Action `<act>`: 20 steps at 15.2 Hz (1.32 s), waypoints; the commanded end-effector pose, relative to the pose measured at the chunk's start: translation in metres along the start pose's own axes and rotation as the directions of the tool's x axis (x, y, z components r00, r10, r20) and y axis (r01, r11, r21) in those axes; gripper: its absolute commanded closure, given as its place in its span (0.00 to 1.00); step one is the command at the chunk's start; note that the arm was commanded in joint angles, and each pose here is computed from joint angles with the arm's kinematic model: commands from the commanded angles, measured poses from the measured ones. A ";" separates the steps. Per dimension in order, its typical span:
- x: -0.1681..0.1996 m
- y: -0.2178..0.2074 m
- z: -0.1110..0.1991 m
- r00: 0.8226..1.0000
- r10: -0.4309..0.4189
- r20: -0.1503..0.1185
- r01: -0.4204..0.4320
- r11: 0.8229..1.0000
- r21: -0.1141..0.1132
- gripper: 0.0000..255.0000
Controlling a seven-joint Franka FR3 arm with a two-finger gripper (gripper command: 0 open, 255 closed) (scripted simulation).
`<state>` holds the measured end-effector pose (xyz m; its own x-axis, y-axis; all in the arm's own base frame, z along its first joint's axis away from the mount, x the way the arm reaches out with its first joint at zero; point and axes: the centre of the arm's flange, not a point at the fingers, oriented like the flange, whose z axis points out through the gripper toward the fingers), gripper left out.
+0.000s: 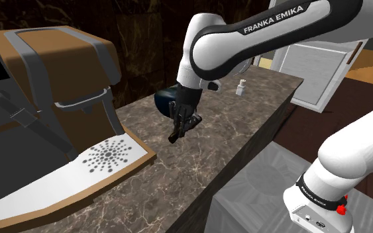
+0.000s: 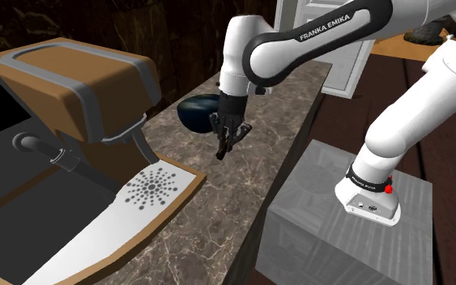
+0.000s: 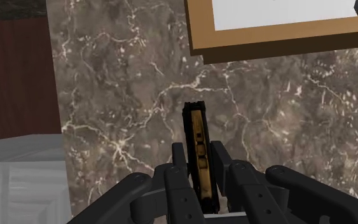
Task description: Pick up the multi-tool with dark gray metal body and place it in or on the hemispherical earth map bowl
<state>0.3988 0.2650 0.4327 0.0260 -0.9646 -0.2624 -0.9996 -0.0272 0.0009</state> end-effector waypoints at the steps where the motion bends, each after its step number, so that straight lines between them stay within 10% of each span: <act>1: -0.002 0.001 -0.010 1.000 0.000 0.000 0.000 1.000 0.000 1.00; 20: -0.029 0.001 -0.107 1.000 0.000 0.000 0.000 1.000 0.000 1.00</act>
<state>0.3978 0.2647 0.5383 0.0259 -0.9646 -0.2625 -0.9996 -0.0271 0.0010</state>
